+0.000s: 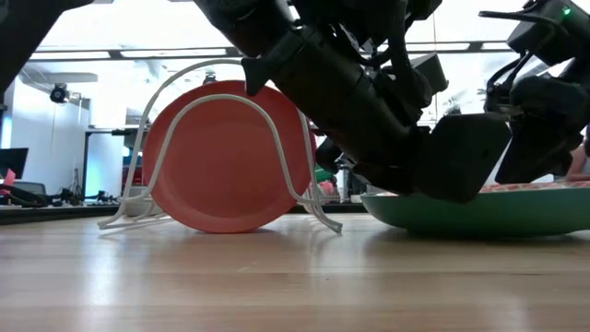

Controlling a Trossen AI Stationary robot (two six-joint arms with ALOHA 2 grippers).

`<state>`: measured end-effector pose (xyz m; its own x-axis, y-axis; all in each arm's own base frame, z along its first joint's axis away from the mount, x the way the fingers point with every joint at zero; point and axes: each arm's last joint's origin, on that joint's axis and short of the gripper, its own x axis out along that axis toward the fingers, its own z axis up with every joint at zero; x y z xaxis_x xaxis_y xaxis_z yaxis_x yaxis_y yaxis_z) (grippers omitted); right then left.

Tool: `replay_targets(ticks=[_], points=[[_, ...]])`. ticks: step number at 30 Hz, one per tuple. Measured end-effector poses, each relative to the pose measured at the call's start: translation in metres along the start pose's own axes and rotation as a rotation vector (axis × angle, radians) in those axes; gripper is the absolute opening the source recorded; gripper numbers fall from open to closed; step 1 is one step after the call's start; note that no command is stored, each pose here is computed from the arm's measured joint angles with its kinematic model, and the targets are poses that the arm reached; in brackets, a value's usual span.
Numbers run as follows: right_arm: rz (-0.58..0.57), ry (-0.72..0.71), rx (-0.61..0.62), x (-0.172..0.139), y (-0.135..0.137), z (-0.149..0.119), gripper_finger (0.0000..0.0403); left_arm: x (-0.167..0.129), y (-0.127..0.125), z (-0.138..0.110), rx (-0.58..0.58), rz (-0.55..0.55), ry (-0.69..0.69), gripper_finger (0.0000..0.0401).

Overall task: Sort dishes
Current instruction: Put the orange/white plate into the dish rack

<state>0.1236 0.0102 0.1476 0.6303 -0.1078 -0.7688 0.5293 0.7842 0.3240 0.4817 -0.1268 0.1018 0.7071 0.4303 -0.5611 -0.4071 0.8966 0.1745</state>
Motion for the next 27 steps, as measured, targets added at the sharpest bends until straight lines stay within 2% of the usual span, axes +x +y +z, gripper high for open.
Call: replay_targets(ticks=[8,18,24,27], points=[[0.005,-0.009,-0.002,0.001,0.0,0.0,0.0132,0.001,0.001,0.001,-0.012,-0.007,-0.005,0.0],[0.007,-0.02,0.009,0.011,-0.007,-0.01,0.0065,0.002,0.002,0.002,-0.022,-0.017,-0.011,0.0],[-0.018,-0.054,-0.045,0.01,-0.007,-0.009,0.0016,0.002,0.001,0.004,-0.033,-0.023,-0.027,0.0],[-0.027,-0.066,-0.047,0.01,-0.007,-0.008,0.0006,0.002,0.0,0.005,-0.022,-0.029,-0.043,0.0]])
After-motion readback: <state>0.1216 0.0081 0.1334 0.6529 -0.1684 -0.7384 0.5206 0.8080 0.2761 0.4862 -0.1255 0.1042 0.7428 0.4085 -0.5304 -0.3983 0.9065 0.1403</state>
